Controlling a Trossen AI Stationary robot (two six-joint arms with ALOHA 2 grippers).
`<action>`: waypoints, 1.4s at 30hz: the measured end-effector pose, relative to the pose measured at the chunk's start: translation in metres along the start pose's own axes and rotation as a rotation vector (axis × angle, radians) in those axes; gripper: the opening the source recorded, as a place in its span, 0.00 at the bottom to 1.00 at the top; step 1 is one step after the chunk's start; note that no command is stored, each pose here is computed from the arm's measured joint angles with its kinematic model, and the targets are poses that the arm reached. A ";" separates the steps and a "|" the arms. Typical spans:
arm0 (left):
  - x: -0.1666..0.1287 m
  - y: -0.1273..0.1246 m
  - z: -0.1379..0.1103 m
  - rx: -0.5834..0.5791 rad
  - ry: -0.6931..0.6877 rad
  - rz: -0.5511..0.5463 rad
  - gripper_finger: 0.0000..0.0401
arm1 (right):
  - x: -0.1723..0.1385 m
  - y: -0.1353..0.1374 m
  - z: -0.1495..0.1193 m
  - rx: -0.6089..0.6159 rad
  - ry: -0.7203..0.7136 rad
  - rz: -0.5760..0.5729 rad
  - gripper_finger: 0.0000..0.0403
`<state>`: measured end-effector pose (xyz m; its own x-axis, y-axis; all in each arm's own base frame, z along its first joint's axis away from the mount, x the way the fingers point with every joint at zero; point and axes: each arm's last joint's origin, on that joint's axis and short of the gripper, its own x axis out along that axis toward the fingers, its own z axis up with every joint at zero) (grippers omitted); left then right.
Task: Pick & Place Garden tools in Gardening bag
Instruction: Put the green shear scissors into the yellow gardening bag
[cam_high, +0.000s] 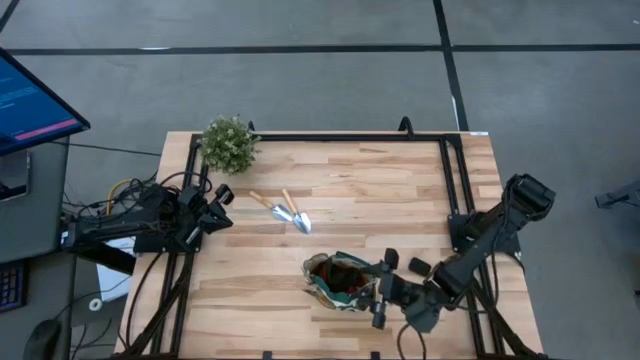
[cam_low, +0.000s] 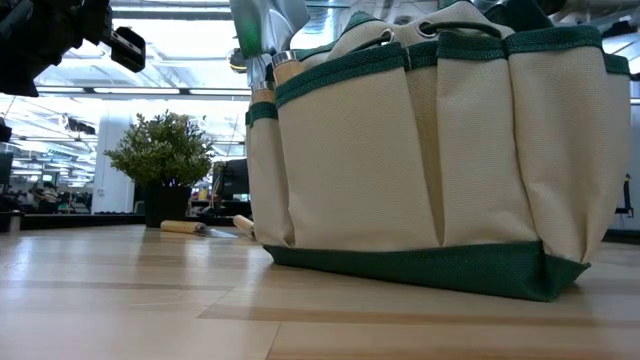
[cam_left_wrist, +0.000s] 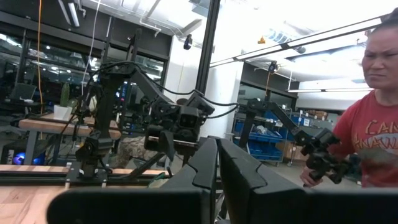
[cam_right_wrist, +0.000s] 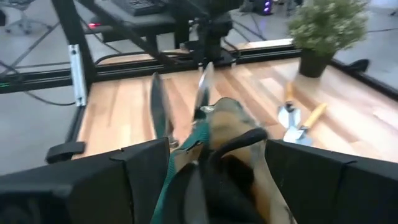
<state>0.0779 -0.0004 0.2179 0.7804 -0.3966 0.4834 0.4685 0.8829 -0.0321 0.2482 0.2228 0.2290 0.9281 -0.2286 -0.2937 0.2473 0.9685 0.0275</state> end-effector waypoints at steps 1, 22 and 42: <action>0.000 0.000 0.000 0.000 0.000 0.000 0.04 | 0.001 0.000 0.000 0.001 0.007 0.010 0.63; 0.000 0.000 0.000 0.000 0.000 0.000 0.04 | -0.006 0.008 -0.027 -0.057 0.128 0.052 0.04; 0.000 0.000 0.000 0.000 0.000 0.000 0.04 | -0.032 0.002 -0.027 -0.077 0.157 0.033 0.15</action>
<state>0.0778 -0.0004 0.2179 0.7805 -0.3967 0.4833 0.4685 0.8829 -0.0319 0.2116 0.2343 0.2128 0.8791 -0.1847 -0.4394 0.1903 0.9812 -0.0318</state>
